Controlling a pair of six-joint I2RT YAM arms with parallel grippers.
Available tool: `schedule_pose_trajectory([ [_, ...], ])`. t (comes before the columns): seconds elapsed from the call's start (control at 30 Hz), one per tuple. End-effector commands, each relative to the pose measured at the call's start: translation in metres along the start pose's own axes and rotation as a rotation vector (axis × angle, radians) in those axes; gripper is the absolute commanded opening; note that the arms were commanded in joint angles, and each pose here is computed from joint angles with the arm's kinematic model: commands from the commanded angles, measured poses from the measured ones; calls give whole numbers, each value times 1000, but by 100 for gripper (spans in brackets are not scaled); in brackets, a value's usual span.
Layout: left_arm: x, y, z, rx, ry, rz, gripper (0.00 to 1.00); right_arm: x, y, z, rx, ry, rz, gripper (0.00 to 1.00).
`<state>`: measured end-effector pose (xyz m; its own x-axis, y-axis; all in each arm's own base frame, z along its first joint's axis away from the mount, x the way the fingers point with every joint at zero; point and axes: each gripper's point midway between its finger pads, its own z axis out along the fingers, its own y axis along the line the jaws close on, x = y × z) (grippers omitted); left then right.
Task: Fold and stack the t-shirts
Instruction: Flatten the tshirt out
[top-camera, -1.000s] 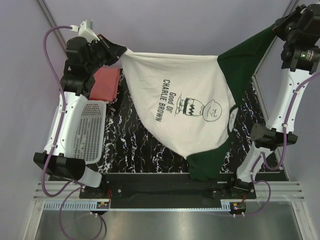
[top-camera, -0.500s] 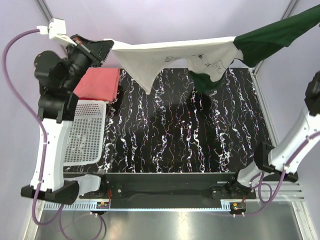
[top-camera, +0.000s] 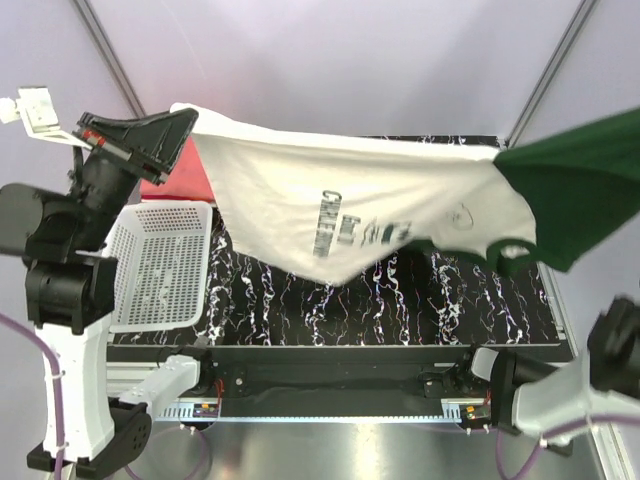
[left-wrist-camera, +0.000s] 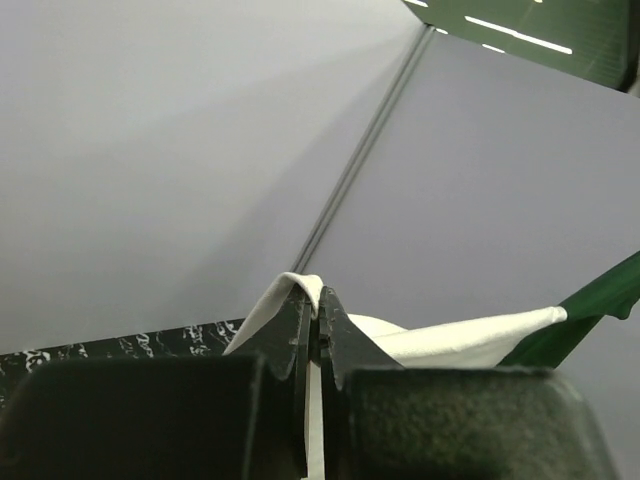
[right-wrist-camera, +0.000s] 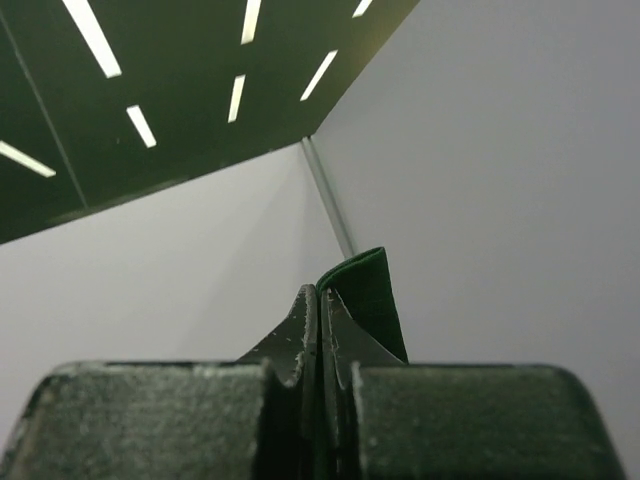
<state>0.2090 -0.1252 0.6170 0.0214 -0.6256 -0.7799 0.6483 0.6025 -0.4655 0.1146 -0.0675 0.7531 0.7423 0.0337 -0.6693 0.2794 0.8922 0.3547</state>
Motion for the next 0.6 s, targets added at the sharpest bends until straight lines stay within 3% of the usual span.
schedule_pose_trajectory([
  [0.0, -12, -33, -17, 95, -15, 0, 0, -67, -15, -35, 74, -179, -44, 0],
  [0.13, -16, -43, -23, 110, -17, -4, 0, -89, -25, -48, 59, -210, 9, 0],
  [0.27, -16, -32, -17, 65, -12, 4, 0, -78, -28, -32, 56, -181, 24, 0],
  [0.43, 8, 22, 7, -76, 21, 3, 0, 18, 1, 21, -27, 14, -53, 0],
  [0.57, 68, 112, 42, -249, 137, -6, 0, 178, 9, 74, -12, 294, -187, 0],
])
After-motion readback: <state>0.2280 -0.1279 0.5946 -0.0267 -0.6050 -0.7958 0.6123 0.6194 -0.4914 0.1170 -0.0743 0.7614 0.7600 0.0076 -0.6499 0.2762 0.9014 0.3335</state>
